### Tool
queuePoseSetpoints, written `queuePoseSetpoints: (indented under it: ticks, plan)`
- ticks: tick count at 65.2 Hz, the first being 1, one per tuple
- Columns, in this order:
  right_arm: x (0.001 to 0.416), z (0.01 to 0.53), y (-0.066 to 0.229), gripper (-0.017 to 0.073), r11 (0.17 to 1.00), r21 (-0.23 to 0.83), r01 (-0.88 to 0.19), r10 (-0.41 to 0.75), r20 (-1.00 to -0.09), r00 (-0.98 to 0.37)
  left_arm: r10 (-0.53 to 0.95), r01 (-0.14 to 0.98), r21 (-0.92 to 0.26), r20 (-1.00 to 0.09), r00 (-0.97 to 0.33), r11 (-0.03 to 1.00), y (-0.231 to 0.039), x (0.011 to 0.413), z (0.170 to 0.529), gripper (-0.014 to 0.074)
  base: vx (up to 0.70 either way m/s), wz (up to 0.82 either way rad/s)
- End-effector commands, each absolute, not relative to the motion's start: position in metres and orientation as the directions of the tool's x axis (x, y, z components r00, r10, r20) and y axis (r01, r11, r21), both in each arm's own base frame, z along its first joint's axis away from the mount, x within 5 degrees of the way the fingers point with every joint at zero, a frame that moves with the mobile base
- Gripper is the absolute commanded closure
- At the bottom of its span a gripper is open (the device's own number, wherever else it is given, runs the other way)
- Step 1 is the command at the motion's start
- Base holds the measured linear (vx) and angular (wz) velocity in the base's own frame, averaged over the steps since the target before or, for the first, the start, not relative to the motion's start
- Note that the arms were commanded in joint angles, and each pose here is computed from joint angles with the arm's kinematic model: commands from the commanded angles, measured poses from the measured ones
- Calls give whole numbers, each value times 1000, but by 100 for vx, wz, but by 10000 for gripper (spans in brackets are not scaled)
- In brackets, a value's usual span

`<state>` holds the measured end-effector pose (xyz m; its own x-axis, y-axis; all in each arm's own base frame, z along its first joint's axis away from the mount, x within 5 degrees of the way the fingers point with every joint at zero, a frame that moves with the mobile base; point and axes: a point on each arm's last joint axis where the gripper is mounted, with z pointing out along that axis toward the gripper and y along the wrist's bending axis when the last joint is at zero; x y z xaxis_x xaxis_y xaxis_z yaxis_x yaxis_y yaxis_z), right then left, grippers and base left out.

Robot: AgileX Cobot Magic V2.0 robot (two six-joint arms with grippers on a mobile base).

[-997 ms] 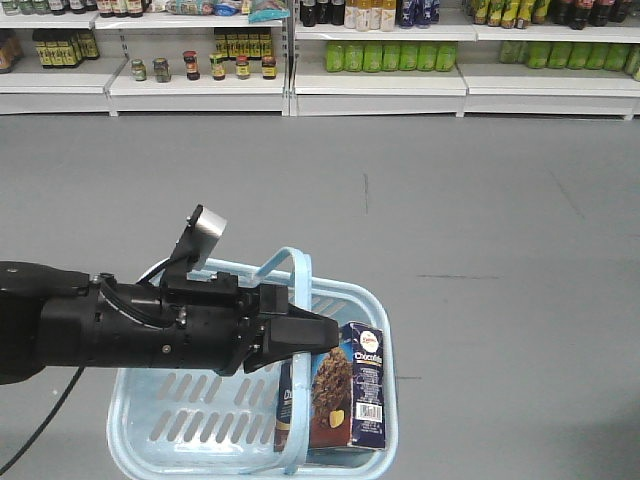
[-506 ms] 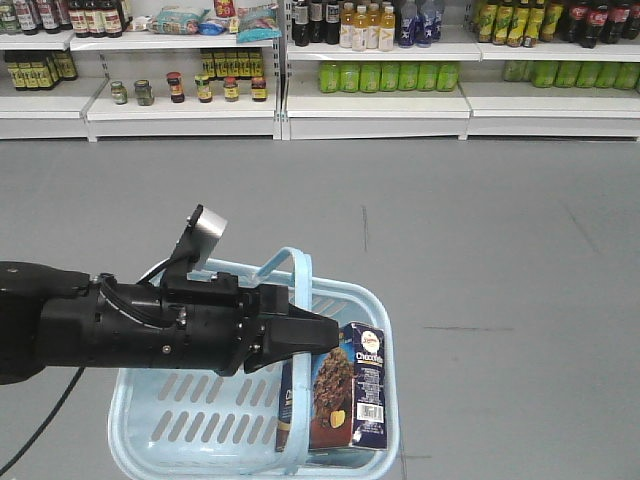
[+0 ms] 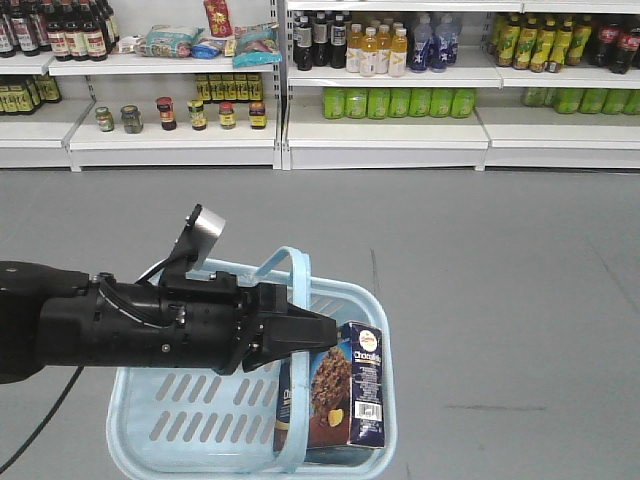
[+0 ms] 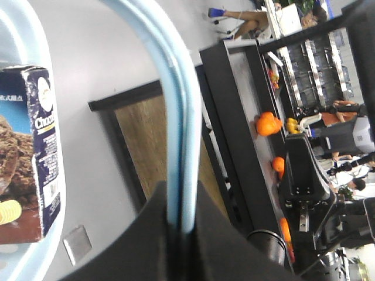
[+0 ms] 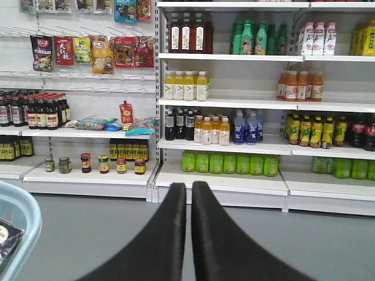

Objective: Left arm holds basket, right arm returns cookies
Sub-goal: 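Hold the basket and turn the base away from the drink shelves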

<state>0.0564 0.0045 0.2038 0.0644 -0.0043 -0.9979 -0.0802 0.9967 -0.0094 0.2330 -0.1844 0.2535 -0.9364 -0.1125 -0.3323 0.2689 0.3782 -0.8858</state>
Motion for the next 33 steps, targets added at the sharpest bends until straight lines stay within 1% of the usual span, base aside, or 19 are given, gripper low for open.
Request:
queuePoseSetpoints:
  ticks: [1, 33]
  plan:
    - [56, 205, 5, 570, 996, -19, -87, -7, -991, 131, -146, 315, -909, -362, -921, 272, -187, 230, 281, 599, 49, 5]
    - [56, 205, 5, 570, 996, -19, -87, -7, -991, 131, -149, 314, -909, -362, -920, 275, -187, 230, 281, 599, 48, -2]
